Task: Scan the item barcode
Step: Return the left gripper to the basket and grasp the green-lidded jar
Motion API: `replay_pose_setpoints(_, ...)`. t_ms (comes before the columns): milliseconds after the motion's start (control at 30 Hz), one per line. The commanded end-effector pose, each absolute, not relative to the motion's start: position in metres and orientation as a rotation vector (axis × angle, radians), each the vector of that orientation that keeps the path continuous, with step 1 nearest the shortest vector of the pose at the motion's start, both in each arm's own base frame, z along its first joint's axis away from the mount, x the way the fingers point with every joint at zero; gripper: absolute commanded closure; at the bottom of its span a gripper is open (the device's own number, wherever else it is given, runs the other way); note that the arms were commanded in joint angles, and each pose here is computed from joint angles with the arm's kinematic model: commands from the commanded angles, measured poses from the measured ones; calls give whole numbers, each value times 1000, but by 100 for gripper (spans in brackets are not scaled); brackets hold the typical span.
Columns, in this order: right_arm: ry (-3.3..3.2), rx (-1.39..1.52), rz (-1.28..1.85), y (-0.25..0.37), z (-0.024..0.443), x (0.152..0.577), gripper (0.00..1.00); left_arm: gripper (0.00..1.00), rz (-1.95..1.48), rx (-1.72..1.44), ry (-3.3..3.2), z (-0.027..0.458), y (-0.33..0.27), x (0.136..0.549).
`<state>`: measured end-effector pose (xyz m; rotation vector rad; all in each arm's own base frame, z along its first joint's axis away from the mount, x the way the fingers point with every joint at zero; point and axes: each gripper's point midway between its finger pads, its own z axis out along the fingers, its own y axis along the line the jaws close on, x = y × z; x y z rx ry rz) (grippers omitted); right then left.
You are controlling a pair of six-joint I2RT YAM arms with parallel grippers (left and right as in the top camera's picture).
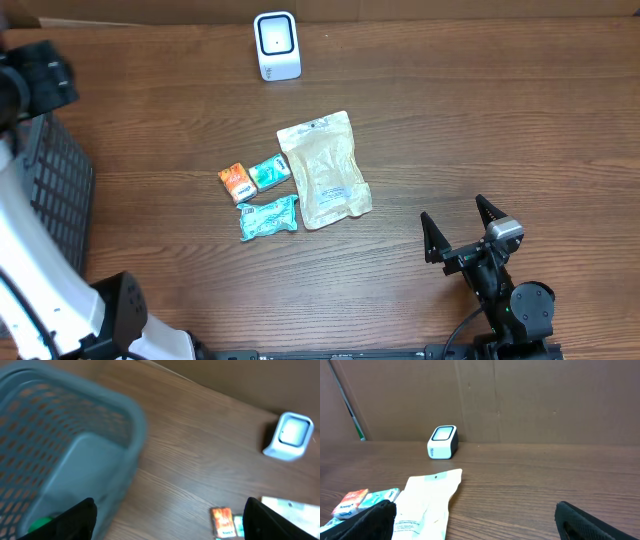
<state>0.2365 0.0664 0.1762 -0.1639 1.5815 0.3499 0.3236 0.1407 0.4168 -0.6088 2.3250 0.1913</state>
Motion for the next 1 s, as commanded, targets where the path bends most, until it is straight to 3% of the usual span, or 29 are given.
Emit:
replay_pose_setpoints(0, 1581, -161, 351, 66, 174, 237, 0, 18, 199, -748, 2236, 432, 172, 294)
replay_pose_setpoints(267, 1581, -161, 351, 66, 174, 237, 0, 17, 223, -1291, 2190, 381, 260, 230)
replay_pose_setpoints(767, 1581, -161, 351, 66, 174, 237, 0, 18, 183, -1724, 2330, 253, 296, 190)
replay_pose_setpoints(967, 1581, -161, 351, 66, 174, 237, 0, 18, 178, -1814, 2340, 224, 303, 173)
